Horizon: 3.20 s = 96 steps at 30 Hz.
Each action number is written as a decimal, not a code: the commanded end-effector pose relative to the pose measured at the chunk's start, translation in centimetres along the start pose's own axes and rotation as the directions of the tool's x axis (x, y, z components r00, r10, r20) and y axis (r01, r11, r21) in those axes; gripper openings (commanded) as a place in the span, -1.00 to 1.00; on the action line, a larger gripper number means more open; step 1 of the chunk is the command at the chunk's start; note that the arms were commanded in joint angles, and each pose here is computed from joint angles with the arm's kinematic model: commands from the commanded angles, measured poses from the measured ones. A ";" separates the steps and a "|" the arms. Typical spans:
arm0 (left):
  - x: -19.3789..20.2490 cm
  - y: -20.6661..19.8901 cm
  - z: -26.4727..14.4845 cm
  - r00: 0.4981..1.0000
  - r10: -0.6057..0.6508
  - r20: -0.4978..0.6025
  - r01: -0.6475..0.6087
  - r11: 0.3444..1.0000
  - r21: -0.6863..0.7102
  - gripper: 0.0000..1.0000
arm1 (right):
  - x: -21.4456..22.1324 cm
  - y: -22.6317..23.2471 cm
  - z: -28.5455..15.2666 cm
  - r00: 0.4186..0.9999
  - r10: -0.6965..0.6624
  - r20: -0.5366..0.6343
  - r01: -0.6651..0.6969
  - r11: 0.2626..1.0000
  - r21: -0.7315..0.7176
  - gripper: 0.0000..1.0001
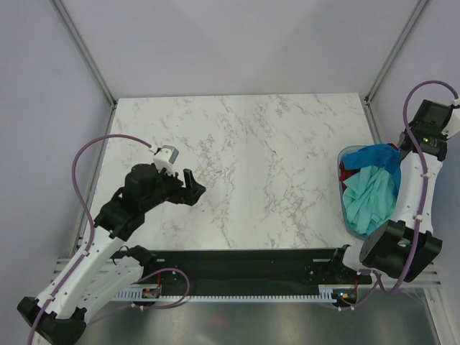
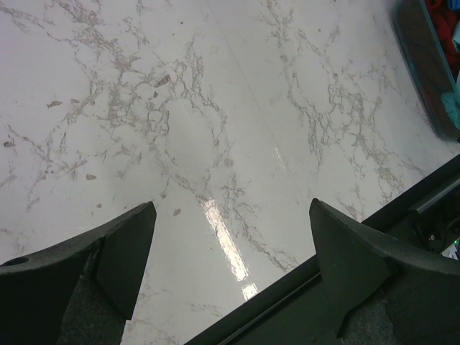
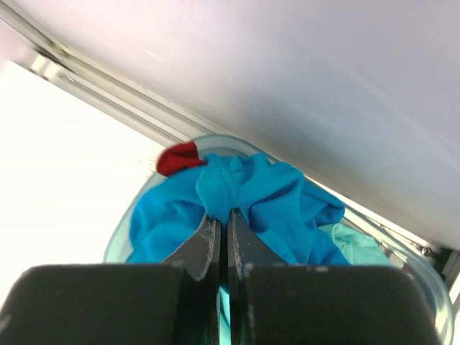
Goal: Fold and stack the t-shirts
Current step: Grab the tshirt from the pile, then move the tshirt to the center of the board, then flatten the tshirt out
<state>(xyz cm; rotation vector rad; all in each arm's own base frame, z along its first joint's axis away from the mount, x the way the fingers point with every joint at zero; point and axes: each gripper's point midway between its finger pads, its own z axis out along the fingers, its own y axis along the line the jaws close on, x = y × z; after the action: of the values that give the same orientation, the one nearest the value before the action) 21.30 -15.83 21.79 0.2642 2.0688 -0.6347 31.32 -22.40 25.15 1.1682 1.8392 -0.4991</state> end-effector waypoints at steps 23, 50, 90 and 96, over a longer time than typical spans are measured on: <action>-3.1 0.0 -3.0 0.983 0.054 0.174 -0.052 0.999 -0.016 0.92 | -32.8 8.6 -29.0 0.633 0.634 0.445 -0.051 0.607 -0.793 -1.00; -3.5 -0.9 -5.7 0.993 -0.041 0.107 0.043 0.999 -0.021 0.87 | -4.5 31.8 -43.6 0.989 0.030 -0.148 -0.150 0.100 -0.984 -1.00; 3.9 9.2 16.3 0.894 -0.176 -0.413 -0.052 0.873 -0.485 0.47 | 24.3 18.9 -16.1 0.764 -0.616 -0.195 0.299 0.605 -0.738 0.04; 5.2 14.7 10.9 0.849 -0.461 -0.260 0.216 0.750 -0.625 0.42 | 26.2 16.2 -15.2 0.747 -0.622 -0.235 0.307 0.636 -0.708 -0.02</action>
<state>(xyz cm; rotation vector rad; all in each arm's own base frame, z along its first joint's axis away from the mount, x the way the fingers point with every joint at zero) 31.83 -12.67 5.13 -0.1194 2.7235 -0.0610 34.58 9.93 13.49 0.2887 2.4987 0.1565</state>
